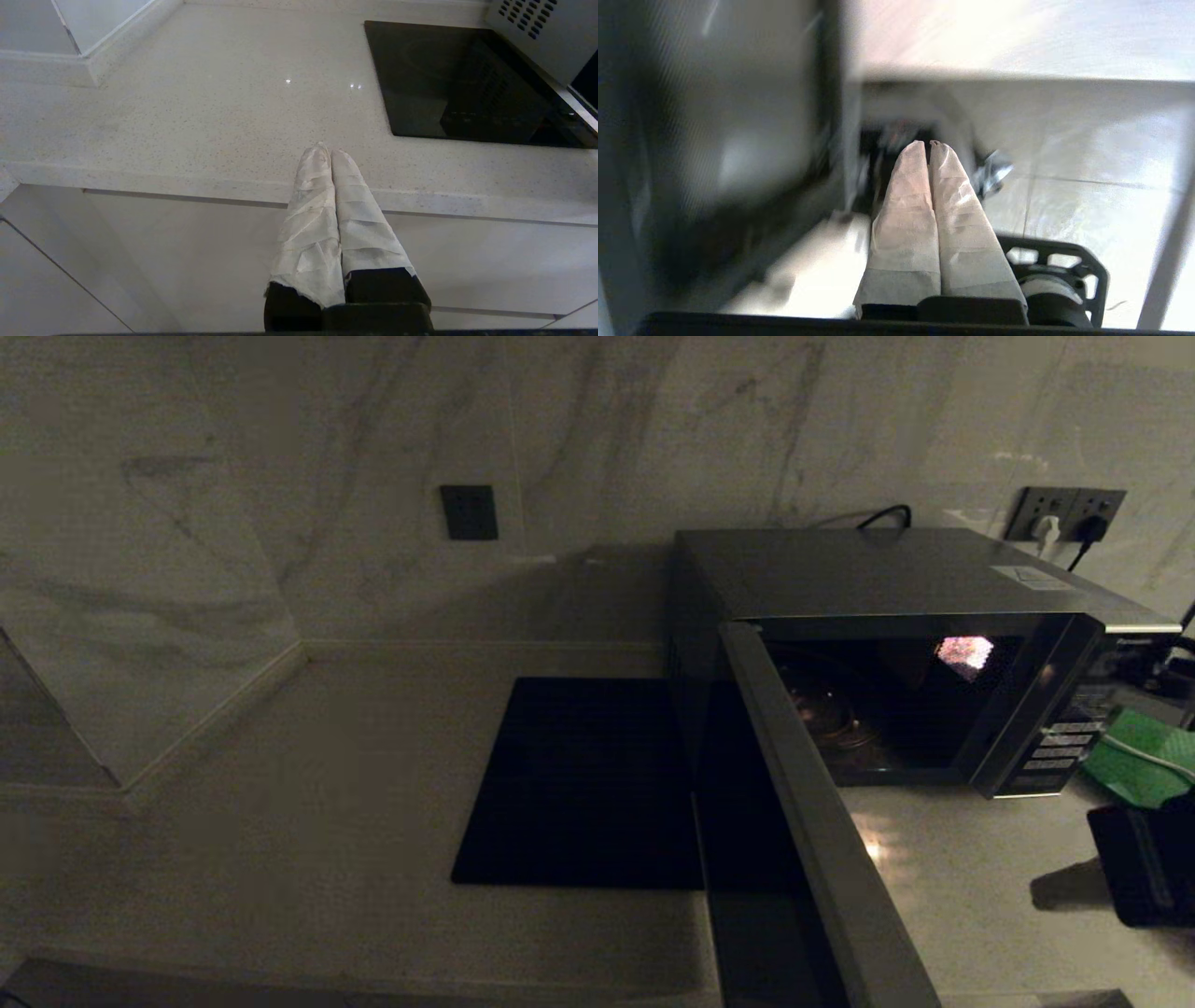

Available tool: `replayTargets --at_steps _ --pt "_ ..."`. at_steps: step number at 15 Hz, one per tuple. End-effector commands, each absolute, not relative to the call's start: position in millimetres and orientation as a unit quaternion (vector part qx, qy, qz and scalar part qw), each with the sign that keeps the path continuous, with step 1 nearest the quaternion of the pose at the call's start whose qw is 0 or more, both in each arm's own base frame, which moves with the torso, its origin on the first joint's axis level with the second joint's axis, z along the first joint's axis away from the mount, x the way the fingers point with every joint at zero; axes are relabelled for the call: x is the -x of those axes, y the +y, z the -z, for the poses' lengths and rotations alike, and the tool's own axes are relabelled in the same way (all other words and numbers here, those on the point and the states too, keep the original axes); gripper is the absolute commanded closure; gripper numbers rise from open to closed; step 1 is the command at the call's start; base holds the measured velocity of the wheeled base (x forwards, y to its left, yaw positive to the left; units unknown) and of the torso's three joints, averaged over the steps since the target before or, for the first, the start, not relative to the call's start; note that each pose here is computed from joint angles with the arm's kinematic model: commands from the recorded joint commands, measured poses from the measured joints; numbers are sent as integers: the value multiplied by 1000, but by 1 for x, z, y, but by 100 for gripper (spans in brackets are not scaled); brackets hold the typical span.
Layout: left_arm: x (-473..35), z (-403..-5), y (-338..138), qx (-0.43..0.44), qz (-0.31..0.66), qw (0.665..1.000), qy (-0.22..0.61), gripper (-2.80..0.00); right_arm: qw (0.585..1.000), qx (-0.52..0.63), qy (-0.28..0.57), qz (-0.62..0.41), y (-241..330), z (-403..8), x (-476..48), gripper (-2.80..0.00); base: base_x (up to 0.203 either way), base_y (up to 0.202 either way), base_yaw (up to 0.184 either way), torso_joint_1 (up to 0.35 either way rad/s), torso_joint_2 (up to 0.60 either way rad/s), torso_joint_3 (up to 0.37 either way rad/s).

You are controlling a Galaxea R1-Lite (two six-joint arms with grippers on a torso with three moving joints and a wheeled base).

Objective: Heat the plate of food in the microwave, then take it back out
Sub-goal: Put the plate in the microwave oven

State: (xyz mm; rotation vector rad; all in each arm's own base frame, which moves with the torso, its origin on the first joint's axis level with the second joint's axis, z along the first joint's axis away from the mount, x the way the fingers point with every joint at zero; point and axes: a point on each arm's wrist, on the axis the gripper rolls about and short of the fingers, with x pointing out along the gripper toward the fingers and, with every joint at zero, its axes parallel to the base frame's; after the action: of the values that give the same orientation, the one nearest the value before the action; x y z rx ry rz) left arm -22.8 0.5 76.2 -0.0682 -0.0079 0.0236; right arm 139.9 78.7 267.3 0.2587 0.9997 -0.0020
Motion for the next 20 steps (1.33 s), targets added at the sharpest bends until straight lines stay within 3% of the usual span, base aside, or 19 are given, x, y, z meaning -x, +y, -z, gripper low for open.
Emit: replayTargets --at_steps 1,9,15,18,20 --pt "23 -76 0 35 -12 999 -4 0 883 -152 433 99 61 -271 -139 0 0 0 0 0 0 0" --pt "23 -76 0 35 -13 999 -4 0 787 -288 349 420 -69 -272 -186 0 0 0 0 0 0 0" --pt "23 -76 0 35 -13 999 -4 0 784 -313 265 466 -115 -276 -204 0 0 0 0 0 0 0" --pt "23 -76 0 35 -12 999 -4 0 770 -322 245 493 -145 -257 -217 0 0 0 0 0 0 0" --pt "23 -76 0 35 -12 999 -4 0 782 -308 220 495 -167 -235 -223 0 0 0 0 0 0 0"
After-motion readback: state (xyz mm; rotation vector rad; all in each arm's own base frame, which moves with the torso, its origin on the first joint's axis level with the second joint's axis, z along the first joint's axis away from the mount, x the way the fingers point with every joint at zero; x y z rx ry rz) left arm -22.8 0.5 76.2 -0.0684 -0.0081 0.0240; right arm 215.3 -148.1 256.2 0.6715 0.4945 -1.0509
